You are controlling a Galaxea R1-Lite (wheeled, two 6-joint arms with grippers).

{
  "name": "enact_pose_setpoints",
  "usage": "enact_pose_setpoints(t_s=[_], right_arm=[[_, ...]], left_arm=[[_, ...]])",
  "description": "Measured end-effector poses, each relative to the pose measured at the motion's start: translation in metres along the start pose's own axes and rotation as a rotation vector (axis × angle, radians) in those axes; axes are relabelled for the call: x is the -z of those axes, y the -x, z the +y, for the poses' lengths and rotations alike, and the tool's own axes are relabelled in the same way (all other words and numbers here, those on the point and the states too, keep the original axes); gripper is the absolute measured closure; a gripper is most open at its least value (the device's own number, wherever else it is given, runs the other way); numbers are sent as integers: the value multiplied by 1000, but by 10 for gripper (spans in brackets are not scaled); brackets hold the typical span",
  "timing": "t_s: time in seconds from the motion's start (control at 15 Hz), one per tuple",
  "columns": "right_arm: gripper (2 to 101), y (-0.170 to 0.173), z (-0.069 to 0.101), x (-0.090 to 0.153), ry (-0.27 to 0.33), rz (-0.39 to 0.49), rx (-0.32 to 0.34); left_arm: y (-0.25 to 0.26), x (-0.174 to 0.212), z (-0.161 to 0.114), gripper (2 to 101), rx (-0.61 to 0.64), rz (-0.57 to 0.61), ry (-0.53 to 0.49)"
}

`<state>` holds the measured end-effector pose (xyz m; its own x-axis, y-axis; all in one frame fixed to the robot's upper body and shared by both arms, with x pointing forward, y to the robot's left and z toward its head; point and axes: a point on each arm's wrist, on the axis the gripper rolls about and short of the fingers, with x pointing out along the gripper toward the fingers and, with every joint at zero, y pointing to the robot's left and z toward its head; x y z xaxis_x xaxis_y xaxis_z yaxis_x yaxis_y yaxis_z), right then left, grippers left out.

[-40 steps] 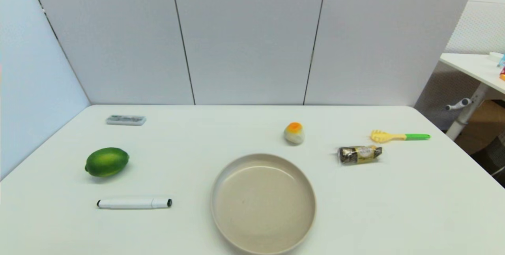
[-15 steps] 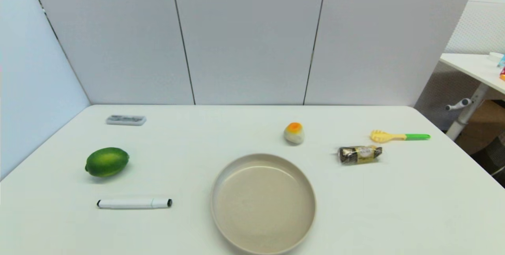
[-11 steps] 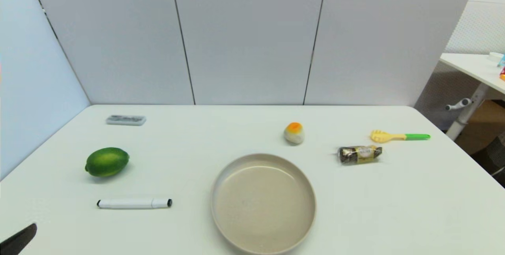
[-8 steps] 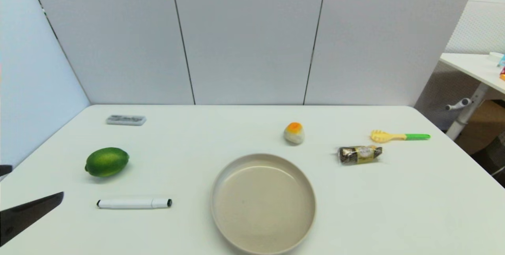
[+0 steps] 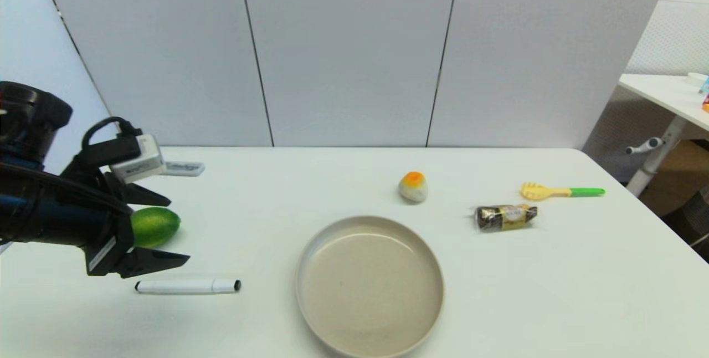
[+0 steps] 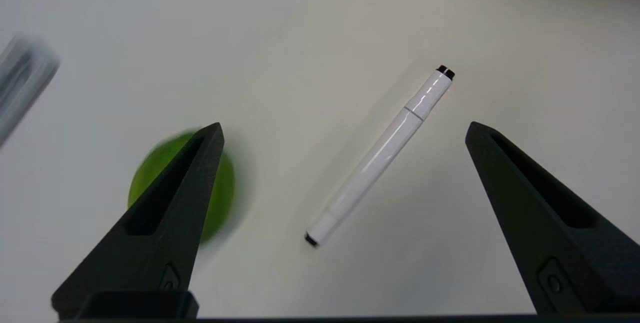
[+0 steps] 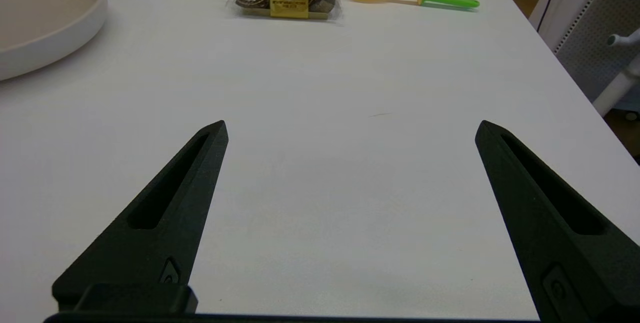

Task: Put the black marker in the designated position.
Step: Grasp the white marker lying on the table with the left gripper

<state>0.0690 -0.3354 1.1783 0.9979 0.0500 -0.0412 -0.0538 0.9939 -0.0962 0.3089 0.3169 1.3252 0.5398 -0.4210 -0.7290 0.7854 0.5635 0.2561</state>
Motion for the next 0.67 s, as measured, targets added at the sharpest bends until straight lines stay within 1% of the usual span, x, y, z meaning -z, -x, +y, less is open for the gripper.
enact_pose_setpoints(t_s=[0.13,0.33,0.47,0.53,0.67], right_arm=[[43,0,0,0,1,0,0],[43,0,0,0,0,0,0],[43,0,0,0,0,0,0],[43,0,0,0,0,0,0],[43,0,0,0,0,0,0]], left_arm=[[-19,5,8,53,90,6,-120],[-30,16,10,53,221,-8,-246],[-32,23,8,53,302,-9,-284],[-33,27,6,53,341,3,-286],[-38,32,7,53,378,19,-286]])
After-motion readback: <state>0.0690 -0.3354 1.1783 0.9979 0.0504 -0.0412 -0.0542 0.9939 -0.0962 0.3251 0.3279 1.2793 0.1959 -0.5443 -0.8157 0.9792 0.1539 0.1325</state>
